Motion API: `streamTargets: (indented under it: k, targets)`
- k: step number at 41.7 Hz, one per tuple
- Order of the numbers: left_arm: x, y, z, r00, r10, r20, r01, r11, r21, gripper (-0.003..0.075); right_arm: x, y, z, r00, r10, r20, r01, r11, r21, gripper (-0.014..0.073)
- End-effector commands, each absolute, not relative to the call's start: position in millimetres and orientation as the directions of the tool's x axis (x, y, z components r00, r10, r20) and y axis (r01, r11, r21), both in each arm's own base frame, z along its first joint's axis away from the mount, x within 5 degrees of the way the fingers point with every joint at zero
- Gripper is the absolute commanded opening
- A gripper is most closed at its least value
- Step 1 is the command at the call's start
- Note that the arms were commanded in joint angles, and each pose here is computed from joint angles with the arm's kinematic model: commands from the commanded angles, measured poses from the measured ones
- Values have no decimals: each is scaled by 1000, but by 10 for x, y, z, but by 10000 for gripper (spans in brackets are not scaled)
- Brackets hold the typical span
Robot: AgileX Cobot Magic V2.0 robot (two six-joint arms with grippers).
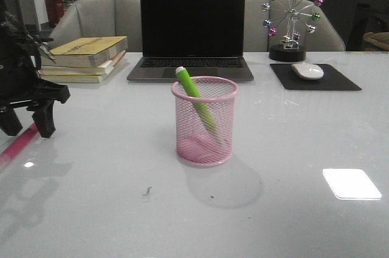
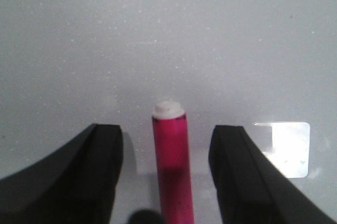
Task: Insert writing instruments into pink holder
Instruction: 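Lift the pink marker with the left gripper over the pink holder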
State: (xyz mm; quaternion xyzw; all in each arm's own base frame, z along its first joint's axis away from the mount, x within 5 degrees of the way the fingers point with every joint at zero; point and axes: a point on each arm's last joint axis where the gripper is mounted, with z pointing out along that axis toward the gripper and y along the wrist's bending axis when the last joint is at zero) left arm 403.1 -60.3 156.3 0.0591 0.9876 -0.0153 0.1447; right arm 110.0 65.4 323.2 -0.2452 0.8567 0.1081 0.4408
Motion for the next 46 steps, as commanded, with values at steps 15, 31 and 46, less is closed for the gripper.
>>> streamTargets:
  k: [15,31,46]
  targets:
    - [4053,-610,1885,-926,98,-366,114,993,-21,88,1124,664,3373,-415,-296,-860,-516,855,-46,497]
    - [3351,-1151,2716,-566,186,-803,323,946,-9,91,1124,664,3373,-415,-296,-860,-516,855,-46,497]
    - [2490,-1904,3190,43,-43,-998,600,800,-9,91,1124,664,3373,-415,-296,-860,-516,855,-46,497]
